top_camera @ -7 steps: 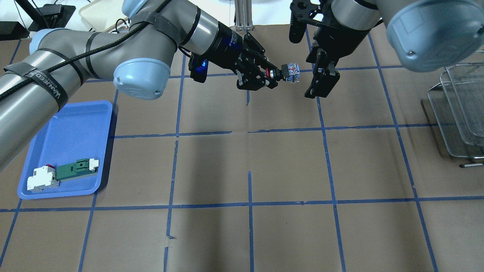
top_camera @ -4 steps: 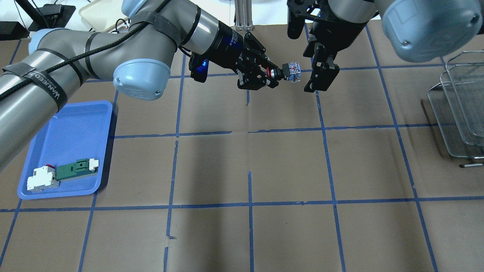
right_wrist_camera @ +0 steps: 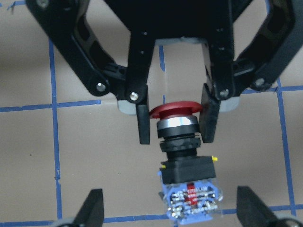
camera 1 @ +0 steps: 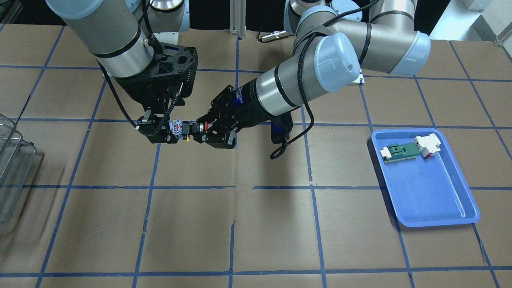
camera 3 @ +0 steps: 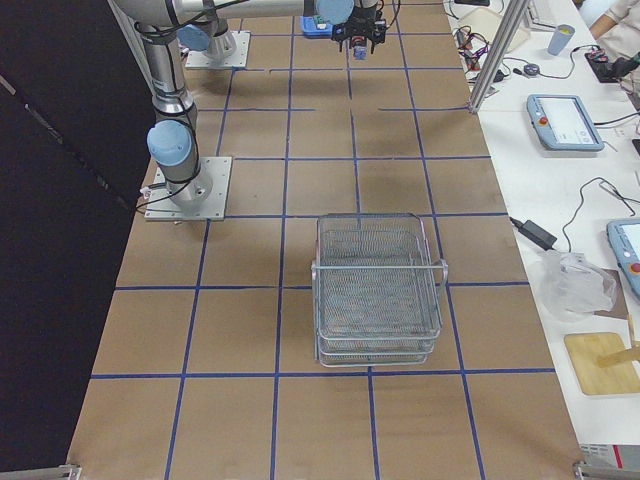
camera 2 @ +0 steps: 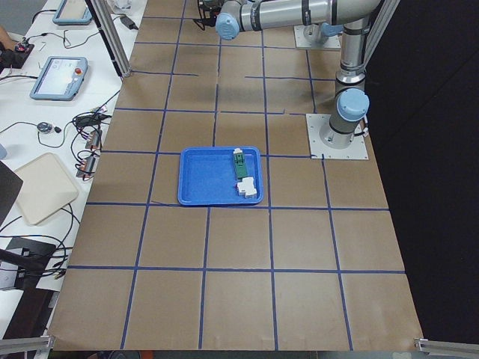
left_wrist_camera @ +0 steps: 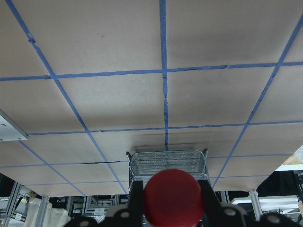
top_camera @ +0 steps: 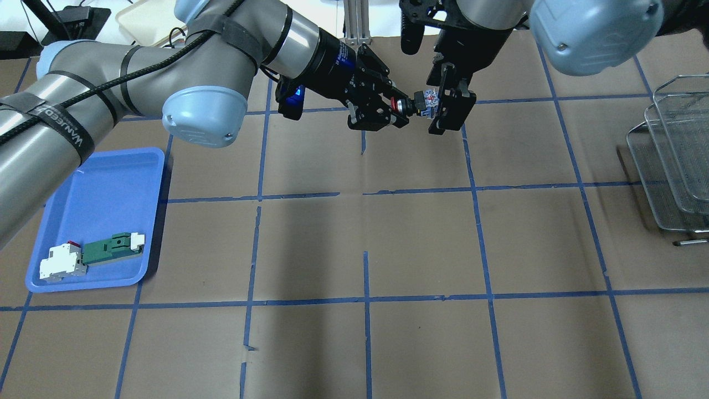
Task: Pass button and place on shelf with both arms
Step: 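Grasp the button base with the right gripper and open the left gripper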
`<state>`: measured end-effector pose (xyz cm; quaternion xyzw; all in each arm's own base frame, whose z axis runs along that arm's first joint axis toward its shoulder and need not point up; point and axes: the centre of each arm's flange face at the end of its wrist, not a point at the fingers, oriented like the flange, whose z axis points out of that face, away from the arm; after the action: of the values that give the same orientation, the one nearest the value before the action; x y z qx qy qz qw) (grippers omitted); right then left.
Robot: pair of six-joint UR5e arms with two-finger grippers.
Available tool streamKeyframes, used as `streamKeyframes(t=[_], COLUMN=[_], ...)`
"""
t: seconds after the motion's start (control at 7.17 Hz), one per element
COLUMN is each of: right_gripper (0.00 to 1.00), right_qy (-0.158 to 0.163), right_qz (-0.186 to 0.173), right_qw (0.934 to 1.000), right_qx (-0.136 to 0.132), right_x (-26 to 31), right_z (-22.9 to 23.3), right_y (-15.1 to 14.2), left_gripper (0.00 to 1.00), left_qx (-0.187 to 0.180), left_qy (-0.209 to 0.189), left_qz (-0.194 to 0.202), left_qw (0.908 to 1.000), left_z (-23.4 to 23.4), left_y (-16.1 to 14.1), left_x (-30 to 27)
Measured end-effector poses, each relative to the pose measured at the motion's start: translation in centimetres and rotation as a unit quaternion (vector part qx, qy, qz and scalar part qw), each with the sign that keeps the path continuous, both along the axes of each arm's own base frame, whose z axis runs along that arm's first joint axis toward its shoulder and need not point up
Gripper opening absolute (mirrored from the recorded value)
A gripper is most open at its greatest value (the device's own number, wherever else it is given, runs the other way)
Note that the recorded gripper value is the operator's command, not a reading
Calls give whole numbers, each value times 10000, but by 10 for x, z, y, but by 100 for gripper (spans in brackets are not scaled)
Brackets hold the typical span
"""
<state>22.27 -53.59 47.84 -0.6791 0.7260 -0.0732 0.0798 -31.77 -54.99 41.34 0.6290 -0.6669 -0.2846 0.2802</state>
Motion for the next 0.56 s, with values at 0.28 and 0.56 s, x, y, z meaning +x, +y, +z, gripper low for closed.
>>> streamKeyframes(t=[0.28, 0.56], right_gripper=[90, 43], right_qy=[-6, -8], right_qz=[5, 9], right_qw=[10000, 10000], right_qx=[15, 27], right_x=[1, 1], right_z=[-2, -3], right_y=[0, 0], left_gripper=[0, 0], left_qx=[-9, -9], left_qy=[3, -2], left_qz=[0, 2], left_qw=[10000, 10000], left_z=[1, 1], left_y=[1, 1], left_x=[0, 0])
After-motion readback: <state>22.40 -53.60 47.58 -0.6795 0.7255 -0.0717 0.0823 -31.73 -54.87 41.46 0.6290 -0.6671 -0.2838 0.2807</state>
